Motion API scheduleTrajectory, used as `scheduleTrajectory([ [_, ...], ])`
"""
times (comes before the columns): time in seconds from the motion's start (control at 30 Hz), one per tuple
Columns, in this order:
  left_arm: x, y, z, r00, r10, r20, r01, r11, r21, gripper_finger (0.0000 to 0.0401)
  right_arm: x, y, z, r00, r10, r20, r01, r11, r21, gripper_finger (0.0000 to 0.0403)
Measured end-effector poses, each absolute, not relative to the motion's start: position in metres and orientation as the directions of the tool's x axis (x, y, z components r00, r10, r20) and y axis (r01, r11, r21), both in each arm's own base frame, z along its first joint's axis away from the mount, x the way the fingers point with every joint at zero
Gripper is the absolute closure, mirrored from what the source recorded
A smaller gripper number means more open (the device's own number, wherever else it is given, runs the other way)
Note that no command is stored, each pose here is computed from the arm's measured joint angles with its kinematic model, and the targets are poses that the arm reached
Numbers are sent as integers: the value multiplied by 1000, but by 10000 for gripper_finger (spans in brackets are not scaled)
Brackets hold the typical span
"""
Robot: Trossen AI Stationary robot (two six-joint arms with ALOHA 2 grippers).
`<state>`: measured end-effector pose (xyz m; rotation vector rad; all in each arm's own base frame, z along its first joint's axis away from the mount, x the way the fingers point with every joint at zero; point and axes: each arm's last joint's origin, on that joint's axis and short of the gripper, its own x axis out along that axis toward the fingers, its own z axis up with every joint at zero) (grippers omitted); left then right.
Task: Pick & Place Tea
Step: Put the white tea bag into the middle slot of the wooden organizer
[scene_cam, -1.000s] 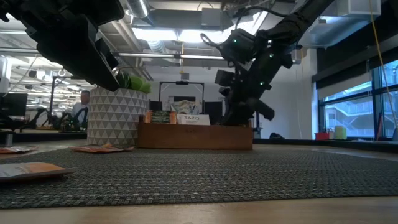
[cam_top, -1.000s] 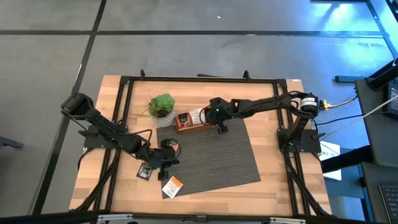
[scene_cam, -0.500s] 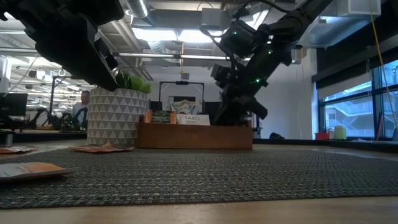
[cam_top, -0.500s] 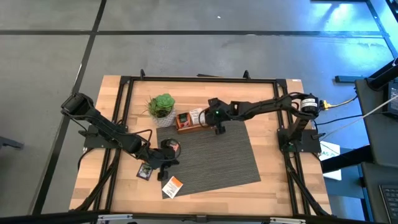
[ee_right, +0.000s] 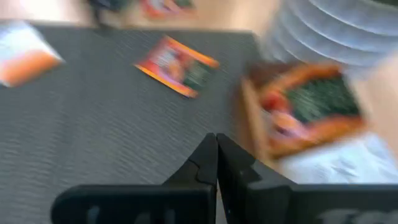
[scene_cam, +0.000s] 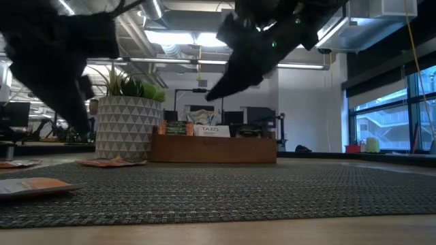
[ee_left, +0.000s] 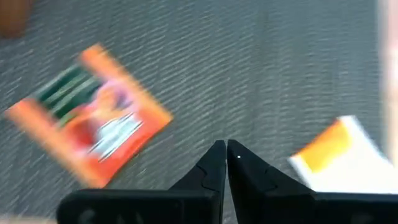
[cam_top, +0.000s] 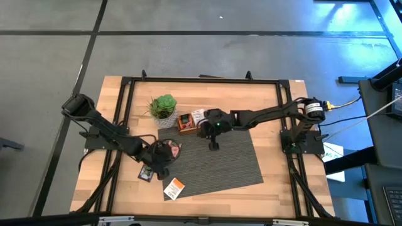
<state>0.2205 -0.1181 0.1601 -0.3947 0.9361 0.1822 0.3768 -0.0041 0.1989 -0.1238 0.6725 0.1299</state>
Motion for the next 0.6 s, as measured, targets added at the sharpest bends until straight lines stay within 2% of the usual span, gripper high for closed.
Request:
scheduleTrajectory([
  [0.1,212,-123,158,570,40,-821,-366,907,-210,387,381,11,201,793,200,-576,-234,972,15,395],
  [0.27,209,-149,165,665,-71,-743,-226,929,-291,381,384,40,201,790,312,-528,-313,946,90,381],
  [0.47,206,-184,174,766,-241,-597,30,940,-341,380,392,76,186,797,363,-483,-335,931,146,319],
  [0.6,206,-201,163,763,-297,-575,93,930,-356,381,398,94,173,807,402,-434,-320,914,251,276],
])
